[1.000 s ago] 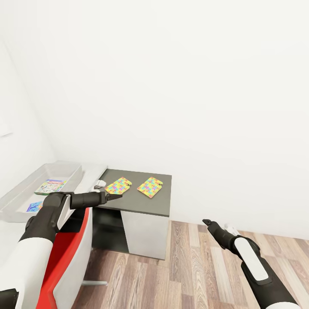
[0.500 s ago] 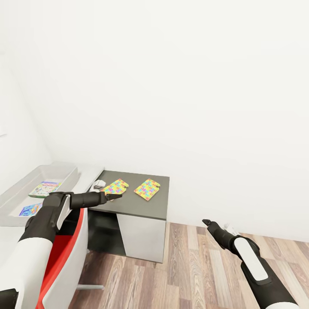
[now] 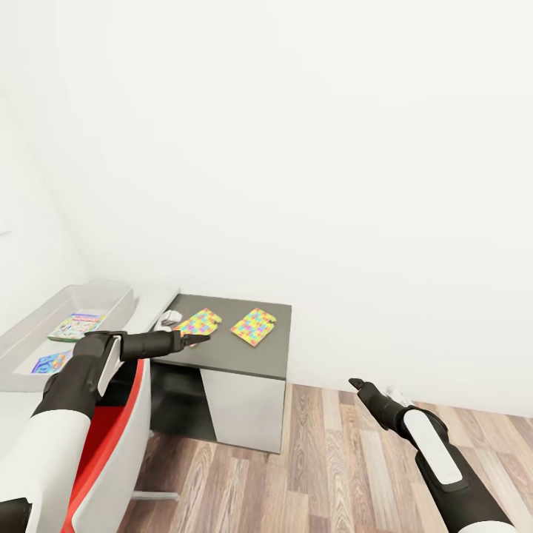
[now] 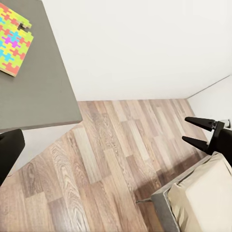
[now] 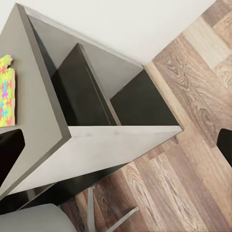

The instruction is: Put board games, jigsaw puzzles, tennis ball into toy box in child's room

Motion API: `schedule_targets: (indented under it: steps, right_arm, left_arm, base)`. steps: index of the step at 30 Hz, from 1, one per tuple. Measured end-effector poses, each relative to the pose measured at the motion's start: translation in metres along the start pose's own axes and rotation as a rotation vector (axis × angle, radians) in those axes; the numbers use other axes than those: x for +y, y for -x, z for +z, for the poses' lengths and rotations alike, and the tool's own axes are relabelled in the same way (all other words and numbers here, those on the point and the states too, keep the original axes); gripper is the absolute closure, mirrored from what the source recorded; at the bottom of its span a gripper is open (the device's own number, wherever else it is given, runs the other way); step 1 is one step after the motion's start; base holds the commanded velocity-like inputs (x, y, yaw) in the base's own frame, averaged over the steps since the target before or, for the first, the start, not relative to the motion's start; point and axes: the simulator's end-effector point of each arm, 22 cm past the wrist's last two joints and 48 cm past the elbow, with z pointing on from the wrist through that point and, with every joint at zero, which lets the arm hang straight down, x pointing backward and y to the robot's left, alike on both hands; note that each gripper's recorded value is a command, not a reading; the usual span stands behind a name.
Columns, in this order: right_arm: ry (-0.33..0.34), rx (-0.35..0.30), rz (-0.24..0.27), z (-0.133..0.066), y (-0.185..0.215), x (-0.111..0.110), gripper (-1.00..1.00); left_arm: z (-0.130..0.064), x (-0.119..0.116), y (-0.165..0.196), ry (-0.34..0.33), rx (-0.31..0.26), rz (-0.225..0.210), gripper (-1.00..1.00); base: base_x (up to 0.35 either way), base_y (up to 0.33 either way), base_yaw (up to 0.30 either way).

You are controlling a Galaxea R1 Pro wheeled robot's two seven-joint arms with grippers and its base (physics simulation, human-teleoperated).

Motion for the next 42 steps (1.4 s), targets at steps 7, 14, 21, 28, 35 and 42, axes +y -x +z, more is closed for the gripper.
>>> schedule_targets:
  steps: [7,14,21,28,35,42]
  right_arm:
    - [0.001,-0.001,0.001,0.000,0.000,0.000,-1.00]
    - [0.001,-0.001,0.004,0.000,0.001,0.000,-1.00]
    - [0.001,-0.001,0.004,0.000,0.000,0.000,-1.00]
    - [0.005,-0.004,0.002,-0.002,0.002,0.002,-1.00]
    - [0.011,-0.009,0.001,-0.004,0.004,0.005,-1.00]
    - [0.017,-0.013,0.001,-0.007,0.006,0.008,-1.00]
  left_arm:
    - [0.000,0.000,0.000,0.004,0.001,0.001,-1.00]
    - [0.001,0.001,0.000,0.005,0.001,0.001,-1.00]
    - [0.001,0.000,0.000,0.004,0.002,0.002,-1.00]
    - [-0.001,-0.003,0.002,0.001,-0.003,0.006,-1.00]
    - [-0.004,-0.006,0.005,-0.002,-0.009,0.012,-1.00]
    - [-0.006,-0.010,0.008,-0.004,-0.014,0.017,-1.00]
  base:
    - [0.000,0.000,-0.027]
    - [0.000,0.000,-0.001]
    - [0.006,-0.065,-0.012]
    - [0.056,-0.088,-0.158]
    - [0.026,-0.028,-0.206]
    - [0.122,-0.110,-0.166]
